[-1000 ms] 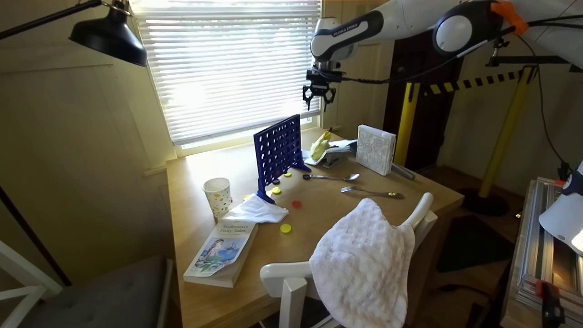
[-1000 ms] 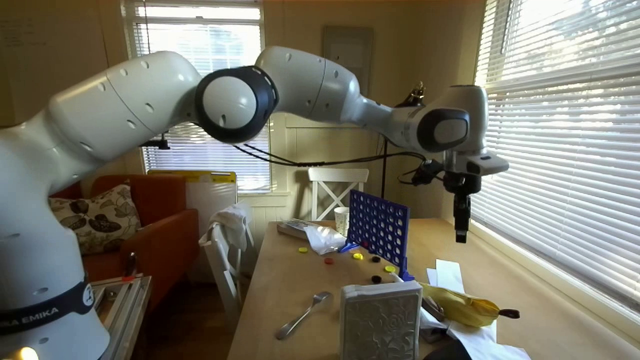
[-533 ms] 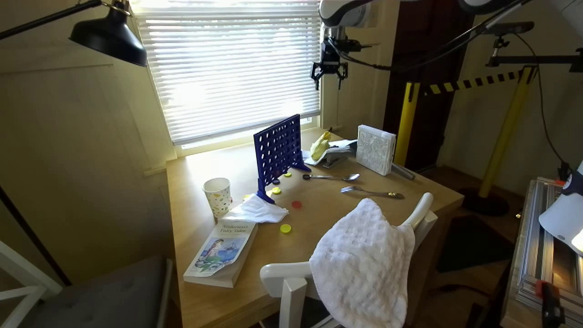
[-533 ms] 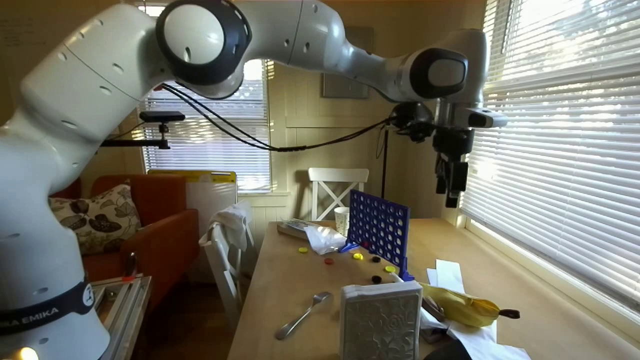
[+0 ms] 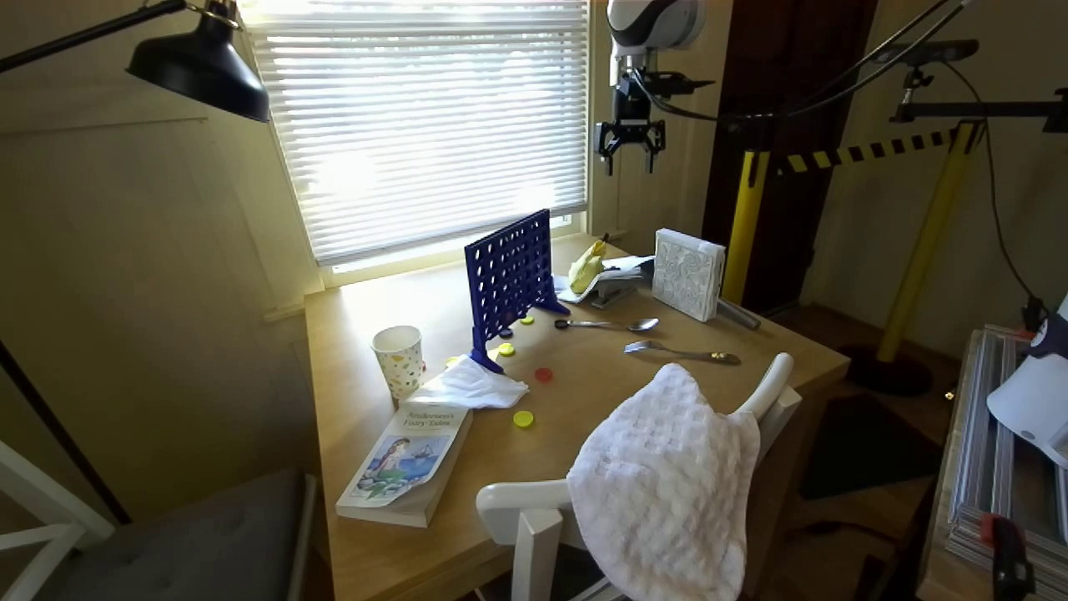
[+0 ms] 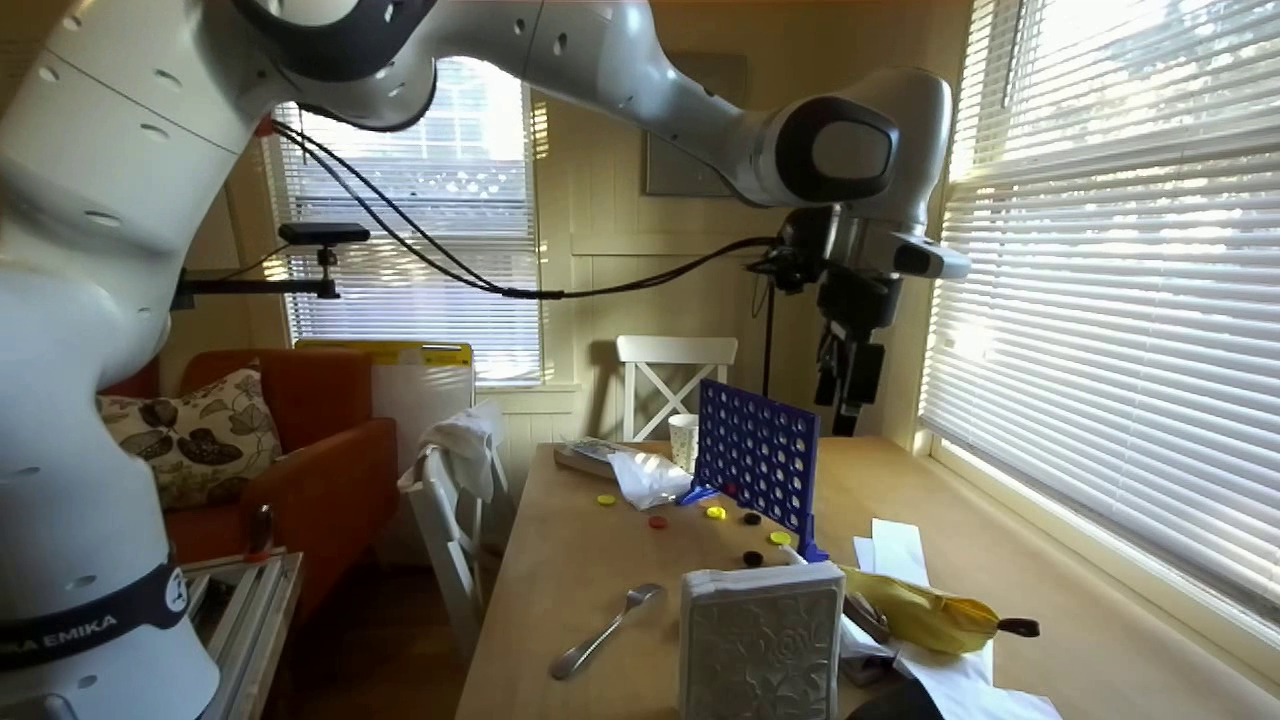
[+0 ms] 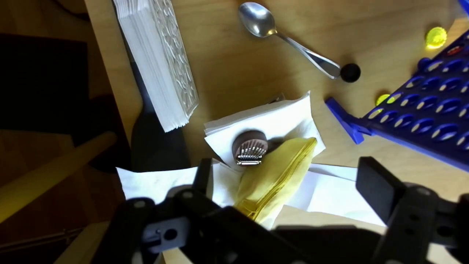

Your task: Move the bag to the right, move the book slightly backward, pick up the blue object and move it to the right

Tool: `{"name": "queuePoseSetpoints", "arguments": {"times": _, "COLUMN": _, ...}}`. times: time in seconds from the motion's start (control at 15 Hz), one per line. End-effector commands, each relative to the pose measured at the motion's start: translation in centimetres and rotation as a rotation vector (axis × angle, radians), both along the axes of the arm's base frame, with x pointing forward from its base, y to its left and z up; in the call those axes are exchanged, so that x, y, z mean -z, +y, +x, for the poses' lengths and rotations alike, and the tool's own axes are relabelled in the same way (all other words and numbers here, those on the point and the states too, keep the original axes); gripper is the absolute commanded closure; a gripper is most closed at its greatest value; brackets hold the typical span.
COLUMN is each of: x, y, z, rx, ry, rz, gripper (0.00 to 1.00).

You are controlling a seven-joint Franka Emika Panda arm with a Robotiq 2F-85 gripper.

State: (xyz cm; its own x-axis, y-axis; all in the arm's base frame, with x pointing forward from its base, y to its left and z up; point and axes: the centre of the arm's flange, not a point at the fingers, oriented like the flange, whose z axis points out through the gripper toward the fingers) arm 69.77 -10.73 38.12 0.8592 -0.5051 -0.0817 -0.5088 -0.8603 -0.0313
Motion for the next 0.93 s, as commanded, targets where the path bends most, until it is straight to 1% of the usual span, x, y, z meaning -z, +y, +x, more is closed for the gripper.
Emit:
{"name": "queuePoseSetpoints", "arguments": {"times": 0.0, "x": 2.2, "y": 0.8, "z": -7.8, "rx": -0.087, "ry": -0.042, "rz": 0.042, "gripper": 0.0}}
{"name": "queuePoseSetpoints", "arguments": {"times": 0.07, "x": 3.0, "y": 0.6, "z": -8.5, "rx": -0.081, "ry": -0.045, "rz": 0.061, "gripper": 0.0}}
{"name": "queuePoseSetpoints", "arguments": {"times": 0.13, "x": 3.7, "y": 0.4, "z": -9.2, "rx": -0.024, "ry": -0.026, "rz": 0.057, "gripper": 0.0}}
{"name": "queuePoseSetpoints", "arguments": {"times": 0.2, "x": 2.3, "y": 0.0, "z": -2.8, "rx": -0.053, "ry": -0.013, "rz": 0.025, "gripper": 0.0}}
{"name": "queuePoseSetpoints", "arguments": {"times": 0.33, "x": 3.4, "y": -0.3, "z": -4.3, "rx": -0.04, "ry": 0.0, "rz": 0.033, "gripper": 0.0}}
{"name": "queuePoseSetpoints", "arguments": {"times": 0.53, "x": 3.4, "y": -0.3, "z": -5.0, "rx": -0.035, "ry": 0.0, "rz": 0.037, "gripper": 0.0}}
{"name": "queuePoseSetpoints", "arguments": {"times": 0.6, "x": 3.2, "y": 0.1, "z": -5.4, "rx": -0.079, "ry": -0.005, "rz": -0.007, "gripper": 0.0}}
{"name": "queuePoseSetpoints", "arguments": {"times": 0.73, "x": 4.4, "y": -0.2, "z": -7.2, "rx": -0.147, "ry": 0.011, "rz": -0.052, "gripper": 0.0}}
{"name": "queuePoseSetpoints", "arguments": {"times": 0.8, "x": 5.5, "y": -1.1, "z": -8.6, "rx": -0.21, "ry": 0.018, "rz": -0.061, "gripper": 0.0}}
{"name": "queuePoseSetpoints", "arguments": {"times": 0.87, "x": 6.1, "y": -2.5, "z": -9.9, "rx": -0.281, "ry": 0.019, "rz": -0.026, "gripper": 0.0}}
